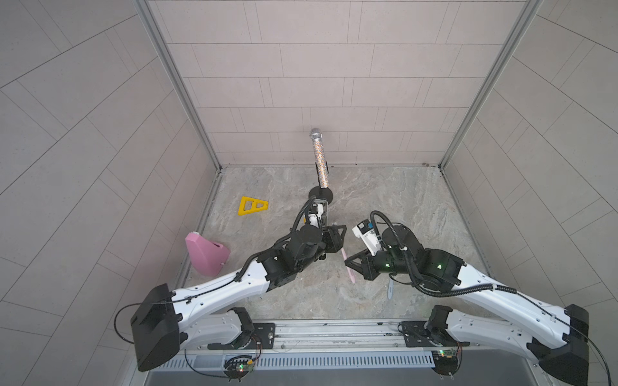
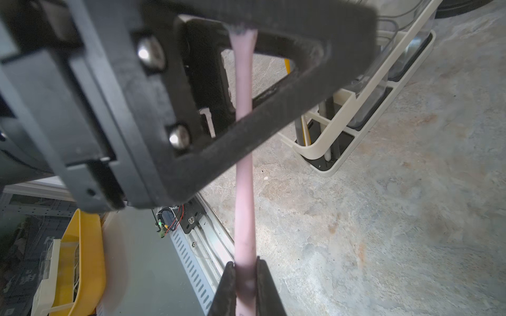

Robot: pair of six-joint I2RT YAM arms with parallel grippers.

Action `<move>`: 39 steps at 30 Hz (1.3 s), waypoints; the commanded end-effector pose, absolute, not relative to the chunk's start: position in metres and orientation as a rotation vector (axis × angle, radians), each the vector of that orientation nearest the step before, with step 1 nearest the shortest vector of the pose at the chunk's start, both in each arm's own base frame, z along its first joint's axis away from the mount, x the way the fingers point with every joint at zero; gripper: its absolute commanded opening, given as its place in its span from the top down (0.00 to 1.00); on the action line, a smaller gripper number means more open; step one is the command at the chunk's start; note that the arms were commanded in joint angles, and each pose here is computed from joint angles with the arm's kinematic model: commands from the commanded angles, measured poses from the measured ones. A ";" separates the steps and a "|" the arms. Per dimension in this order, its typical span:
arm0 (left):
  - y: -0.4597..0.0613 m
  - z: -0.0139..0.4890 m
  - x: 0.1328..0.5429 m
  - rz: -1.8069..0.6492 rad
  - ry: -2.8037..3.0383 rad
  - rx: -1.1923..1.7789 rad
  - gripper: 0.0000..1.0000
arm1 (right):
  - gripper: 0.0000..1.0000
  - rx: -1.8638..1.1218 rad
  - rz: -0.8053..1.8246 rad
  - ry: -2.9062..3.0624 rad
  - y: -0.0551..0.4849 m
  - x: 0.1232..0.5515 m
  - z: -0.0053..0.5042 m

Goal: Place the toothbrush into the toothbrush holder
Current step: Pick up the toothbrush from the center of the board.

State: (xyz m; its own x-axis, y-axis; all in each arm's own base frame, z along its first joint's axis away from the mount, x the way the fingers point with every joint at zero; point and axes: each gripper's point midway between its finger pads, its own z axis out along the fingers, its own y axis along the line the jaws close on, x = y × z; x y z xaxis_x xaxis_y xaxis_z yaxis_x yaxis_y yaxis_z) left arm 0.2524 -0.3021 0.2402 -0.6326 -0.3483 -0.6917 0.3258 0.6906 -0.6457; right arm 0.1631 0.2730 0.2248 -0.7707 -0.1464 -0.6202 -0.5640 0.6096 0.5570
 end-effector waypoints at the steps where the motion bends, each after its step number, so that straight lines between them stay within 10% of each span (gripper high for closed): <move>1: -0.304 0.255 0.251 -1.042 2.009 -0.026 0.52 | 0.92 -0.586 1.043 2.276 0.277 0.164 0.230; 12: -0.308 0.254 0.250 -1.084 2.019 -0.023 0.91 | 0.92 -0.599 0.991 2.310 0.276 0.166 0.217; 18: -0.305 0.250 0.249 -1.047 2.036 -0.001 0.95 | 0.82 -0.594 0.962 2.327 0.273 0.167 0.209; 24: -0.283 0.258 0.255 -0.803 2.034 0.101 0.96 | 0.36 -0.571 0.858 2.350 0.259 0.171 0.200; 39: -0.212 0.330 0.284 -0.346 1.525 0.076 0.99 | 0.31 -0.516 0.796 2.377 0.246 0.178 0.184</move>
